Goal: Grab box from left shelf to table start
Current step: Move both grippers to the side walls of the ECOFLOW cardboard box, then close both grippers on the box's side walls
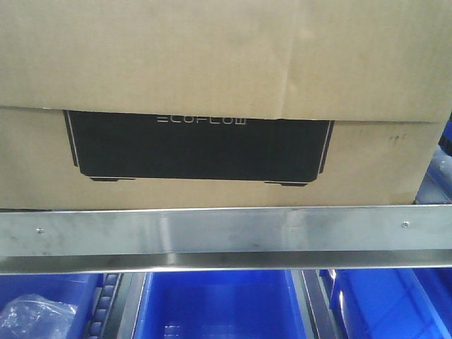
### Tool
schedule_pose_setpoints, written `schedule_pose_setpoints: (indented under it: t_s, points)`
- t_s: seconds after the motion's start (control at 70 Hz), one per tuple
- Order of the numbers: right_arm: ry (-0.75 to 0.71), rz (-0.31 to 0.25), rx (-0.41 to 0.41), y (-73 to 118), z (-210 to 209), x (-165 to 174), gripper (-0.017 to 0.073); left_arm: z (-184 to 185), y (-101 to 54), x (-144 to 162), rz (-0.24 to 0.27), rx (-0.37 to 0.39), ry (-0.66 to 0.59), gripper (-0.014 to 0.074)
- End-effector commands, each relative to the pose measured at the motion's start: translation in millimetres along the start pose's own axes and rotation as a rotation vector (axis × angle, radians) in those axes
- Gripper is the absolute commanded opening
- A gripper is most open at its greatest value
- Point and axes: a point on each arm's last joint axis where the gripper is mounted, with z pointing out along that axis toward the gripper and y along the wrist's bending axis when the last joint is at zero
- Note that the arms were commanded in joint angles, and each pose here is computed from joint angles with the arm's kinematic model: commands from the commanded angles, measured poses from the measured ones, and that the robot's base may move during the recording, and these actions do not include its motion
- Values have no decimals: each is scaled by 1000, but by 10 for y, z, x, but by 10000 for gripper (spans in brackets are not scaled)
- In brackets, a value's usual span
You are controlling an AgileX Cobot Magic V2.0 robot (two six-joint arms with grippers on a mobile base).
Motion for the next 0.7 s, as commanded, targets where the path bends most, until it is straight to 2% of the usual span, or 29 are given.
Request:
schedule_pose_setpoints:
  t_s: [0.0,0.129,0.257,0.328,0.543,0.685]
  points:
    - [-111,-3,6,3,-13,-168,58,-2,-43,-181,-9,20,-78,400]
    - [-111,-3,6,3,-13,-168,58,258,-8,-132,-17,15,-16,356]
    - [-112,-3,6,3,-13,-169,58,390,10,-92,-21,13,21,253]
    - [-115,-3,6,3,-14,-172,58,410,15,-91,-19,11,21,183]
    - [-197,-2,10,0,-27,-256,58,432,21,-88,-17,7,22,-102]
    - [-254,2,5,19,-63,-446,58,432,28,-88,-9,-1,23,-99]
